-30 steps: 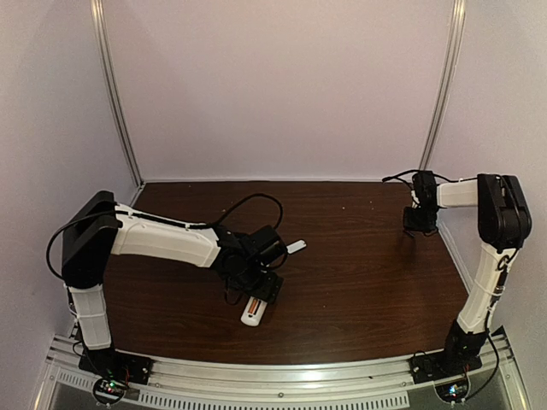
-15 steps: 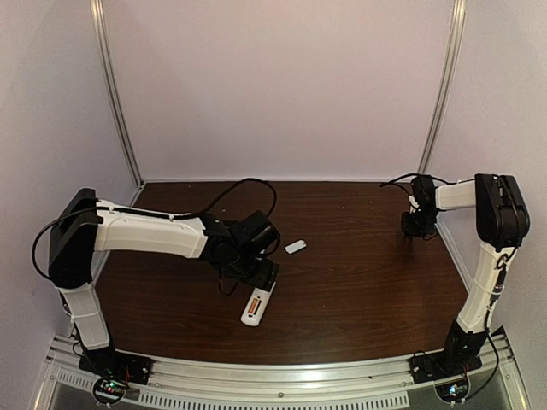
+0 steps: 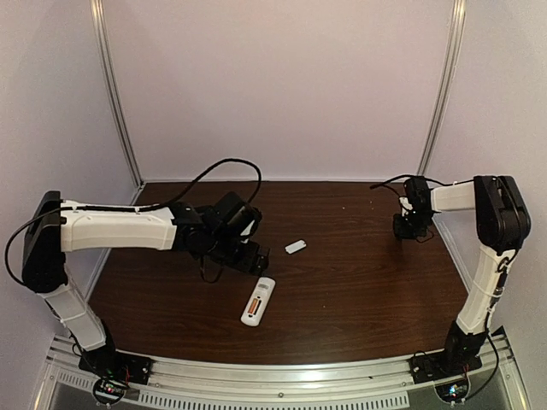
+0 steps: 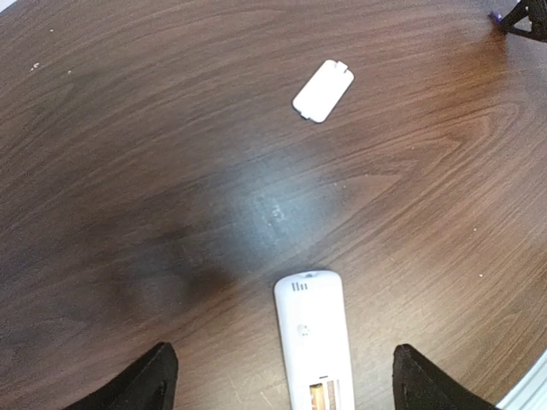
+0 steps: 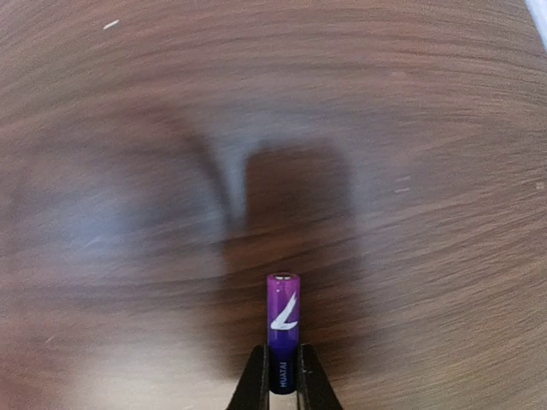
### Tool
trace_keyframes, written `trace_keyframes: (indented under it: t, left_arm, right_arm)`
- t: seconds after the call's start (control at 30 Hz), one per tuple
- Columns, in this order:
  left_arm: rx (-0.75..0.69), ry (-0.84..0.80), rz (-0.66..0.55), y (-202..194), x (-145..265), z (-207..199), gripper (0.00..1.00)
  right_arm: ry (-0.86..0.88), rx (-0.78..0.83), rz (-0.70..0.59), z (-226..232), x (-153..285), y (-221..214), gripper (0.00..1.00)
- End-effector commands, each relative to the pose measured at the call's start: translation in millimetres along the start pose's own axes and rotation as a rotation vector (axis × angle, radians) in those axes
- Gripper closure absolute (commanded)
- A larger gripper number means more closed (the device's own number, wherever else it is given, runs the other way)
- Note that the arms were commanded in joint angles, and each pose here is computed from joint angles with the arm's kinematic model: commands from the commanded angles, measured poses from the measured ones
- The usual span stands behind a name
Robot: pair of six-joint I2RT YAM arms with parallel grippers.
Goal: Load the batteries into the remote control
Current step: Pick up the battery at the center of the board, then pass from the right arm to the left
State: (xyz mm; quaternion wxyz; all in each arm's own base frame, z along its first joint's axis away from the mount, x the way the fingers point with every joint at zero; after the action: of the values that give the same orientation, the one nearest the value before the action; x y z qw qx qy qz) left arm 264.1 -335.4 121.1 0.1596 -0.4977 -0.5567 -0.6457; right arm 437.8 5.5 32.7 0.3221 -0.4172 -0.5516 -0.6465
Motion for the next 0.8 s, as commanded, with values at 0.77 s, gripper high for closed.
trace_keyframes:
  t: [0.77]
  left_arm:
    - [-1.279,-0.073,-0.646,-24.8,144.2,-91.3,0.45]
  right_arm:
    - [1.086,0.252,0.461,257.5,234.0,-192.8,1.00]
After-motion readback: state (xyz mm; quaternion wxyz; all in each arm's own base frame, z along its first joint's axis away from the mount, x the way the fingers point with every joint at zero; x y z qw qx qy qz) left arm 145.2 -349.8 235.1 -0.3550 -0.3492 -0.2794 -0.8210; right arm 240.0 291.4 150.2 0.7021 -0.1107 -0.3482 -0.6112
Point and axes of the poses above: each gripper's point midway between its finger pads, its own x axis back along the fingers, its own z axis along the line the jaws close on, y = z × x, the point moved 1 cm from there along x, back along the fingers, and after that the axes turned 2 degrees about -x, right-handed, at the moved point
